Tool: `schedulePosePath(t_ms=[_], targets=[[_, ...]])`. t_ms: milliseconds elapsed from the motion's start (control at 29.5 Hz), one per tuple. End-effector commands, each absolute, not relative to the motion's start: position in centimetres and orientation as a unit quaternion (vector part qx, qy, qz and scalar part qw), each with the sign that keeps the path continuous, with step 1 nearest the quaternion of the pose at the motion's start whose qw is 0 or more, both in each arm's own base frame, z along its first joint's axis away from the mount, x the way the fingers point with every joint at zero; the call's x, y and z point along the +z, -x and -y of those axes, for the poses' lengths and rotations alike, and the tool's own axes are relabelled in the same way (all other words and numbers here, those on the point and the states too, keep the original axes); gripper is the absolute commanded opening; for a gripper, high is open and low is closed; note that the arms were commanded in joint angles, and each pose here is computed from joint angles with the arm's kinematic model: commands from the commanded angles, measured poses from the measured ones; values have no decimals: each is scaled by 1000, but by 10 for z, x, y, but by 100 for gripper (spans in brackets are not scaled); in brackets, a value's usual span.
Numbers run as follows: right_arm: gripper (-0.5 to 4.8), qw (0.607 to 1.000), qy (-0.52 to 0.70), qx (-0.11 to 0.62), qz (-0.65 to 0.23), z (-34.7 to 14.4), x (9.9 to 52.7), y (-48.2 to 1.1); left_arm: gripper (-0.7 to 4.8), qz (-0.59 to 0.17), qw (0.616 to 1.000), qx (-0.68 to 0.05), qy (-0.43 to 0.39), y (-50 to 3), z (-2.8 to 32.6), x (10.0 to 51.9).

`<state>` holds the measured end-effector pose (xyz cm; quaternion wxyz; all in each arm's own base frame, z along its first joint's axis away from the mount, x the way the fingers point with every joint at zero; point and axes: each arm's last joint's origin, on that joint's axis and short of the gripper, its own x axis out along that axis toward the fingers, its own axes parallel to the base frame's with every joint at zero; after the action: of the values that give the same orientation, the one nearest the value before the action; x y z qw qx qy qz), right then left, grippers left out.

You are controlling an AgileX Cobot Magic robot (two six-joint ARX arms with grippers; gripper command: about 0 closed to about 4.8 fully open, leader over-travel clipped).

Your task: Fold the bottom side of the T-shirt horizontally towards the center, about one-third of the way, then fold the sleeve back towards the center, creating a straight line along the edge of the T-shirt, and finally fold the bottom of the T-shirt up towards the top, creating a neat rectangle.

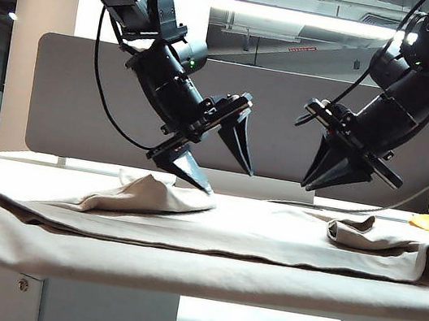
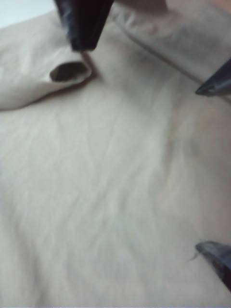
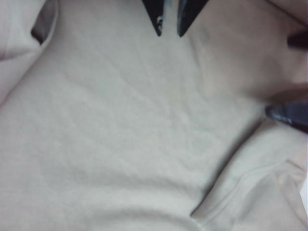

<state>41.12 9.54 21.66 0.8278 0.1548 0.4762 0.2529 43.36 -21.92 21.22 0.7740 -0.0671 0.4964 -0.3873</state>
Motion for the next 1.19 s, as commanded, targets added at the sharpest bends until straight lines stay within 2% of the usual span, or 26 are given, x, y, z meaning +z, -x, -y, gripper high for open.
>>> schedulePosePath(t_ms=[34,237,475,950,1187], targets=[[39,825,-146,260,-480,-95,219,-409,389,-491,799,-344,40,-437,205,220],[39,822,-145,258,-486,-94,218,-408,389,-493,812,-307,48,-446,174,224],[39,823,-145,258,-485,-94,218,-408,389,-525,797,-296,37,-444,162,219],[40,821,-147,256,-488,-93,217,-408,389,-542,762,-352,35,-426,195,219],[39,819,-149,255,-492,-83,221,-406,389,-535,759,-371,28,-420,210,222]])
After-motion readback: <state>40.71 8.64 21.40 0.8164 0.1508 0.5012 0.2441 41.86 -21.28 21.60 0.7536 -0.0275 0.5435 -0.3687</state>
